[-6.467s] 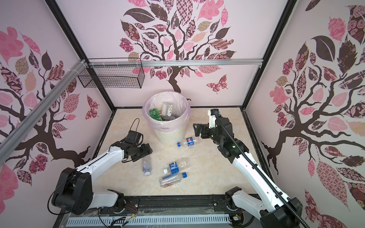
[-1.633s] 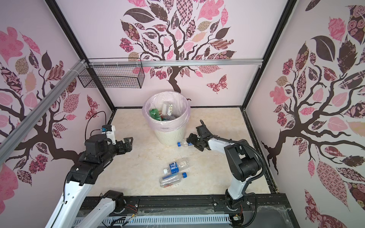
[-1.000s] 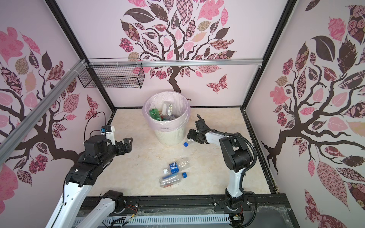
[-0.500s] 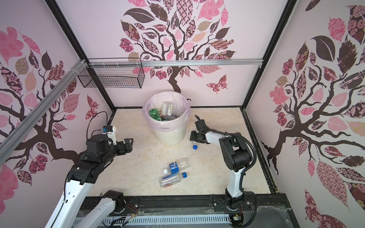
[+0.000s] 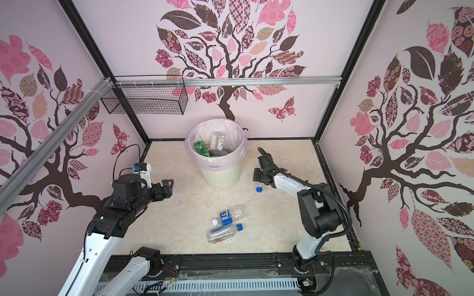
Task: Throw the plastic bottles in the bin
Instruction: 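Carry the Pepsi bottle with the right gripper and release it into the bin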
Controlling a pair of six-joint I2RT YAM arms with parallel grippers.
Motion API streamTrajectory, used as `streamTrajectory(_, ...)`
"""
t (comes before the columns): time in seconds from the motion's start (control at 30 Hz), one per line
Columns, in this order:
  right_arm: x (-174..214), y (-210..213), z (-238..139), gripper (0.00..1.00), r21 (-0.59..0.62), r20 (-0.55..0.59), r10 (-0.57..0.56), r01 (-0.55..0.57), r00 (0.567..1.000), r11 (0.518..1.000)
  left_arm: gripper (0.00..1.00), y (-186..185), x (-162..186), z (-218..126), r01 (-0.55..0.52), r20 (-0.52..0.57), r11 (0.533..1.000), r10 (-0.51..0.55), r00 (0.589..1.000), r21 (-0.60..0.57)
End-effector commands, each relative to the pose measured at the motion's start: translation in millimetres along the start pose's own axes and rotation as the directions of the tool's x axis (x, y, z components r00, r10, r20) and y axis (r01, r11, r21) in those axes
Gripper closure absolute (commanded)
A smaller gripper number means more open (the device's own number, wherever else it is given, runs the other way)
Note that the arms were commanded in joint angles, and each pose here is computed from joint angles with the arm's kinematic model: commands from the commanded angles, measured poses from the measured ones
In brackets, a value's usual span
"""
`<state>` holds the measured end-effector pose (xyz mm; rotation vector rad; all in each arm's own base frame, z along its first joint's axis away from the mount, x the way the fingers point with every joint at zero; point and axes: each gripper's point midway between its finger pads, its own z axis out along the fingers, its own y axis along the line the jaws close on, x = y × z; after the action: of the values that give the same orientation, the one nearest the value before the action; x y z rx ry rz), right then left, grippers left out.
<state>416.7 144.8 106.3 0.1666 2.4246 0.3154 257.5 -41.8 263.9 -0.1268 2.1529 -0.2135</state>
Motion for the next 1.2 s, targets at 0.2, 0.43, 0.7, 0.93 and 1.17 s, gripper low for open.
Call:
streamTrajectory(0.2,-77.6,19.3,-135.0,0.51,-0.103,0.392,-0.038,0.085,0.919,0.991,0.06,-4.5,-1.1,7.5,0.0,0.01,1.0,0.0,1.0,0.025)
streamTrajectory(0.43,-85.9,45.7,-198.5,0.5,-0.239,0.502,-0.066,0.212,0.862,0.948,0.06,-5.2,1.1,14.6,0.009,0.001,1.0,-0.009,1.0,0.027)
streamTrajectory(0.7,-117.7,111.6,-249.1,0.51,-0.456,0.567,-0.067,0.381,0.821,0.804,0.06,-6.3,-0.1,13.3,0.016,0.003,0.999,-0.016,1.0,0.033)
streamTrajectory(0.93,-172.8,206.4,-224.4,0.44,-0.498,0.545,-0.162,0.473,0.823,0.727,0.06,-10.7,0.4,4.9,0.021,-0.002,0.998,-0.021,1.0,0.061)
streamTrajectory(1.17,-179.8,232.5,-152.4,0.21,-0.476,0.344,-0.261,0.407,0.902,0.78,0.04,-5.6,4.4,-13.5,-0.006,-0.017,0.999,0.007,1.0,0.041)
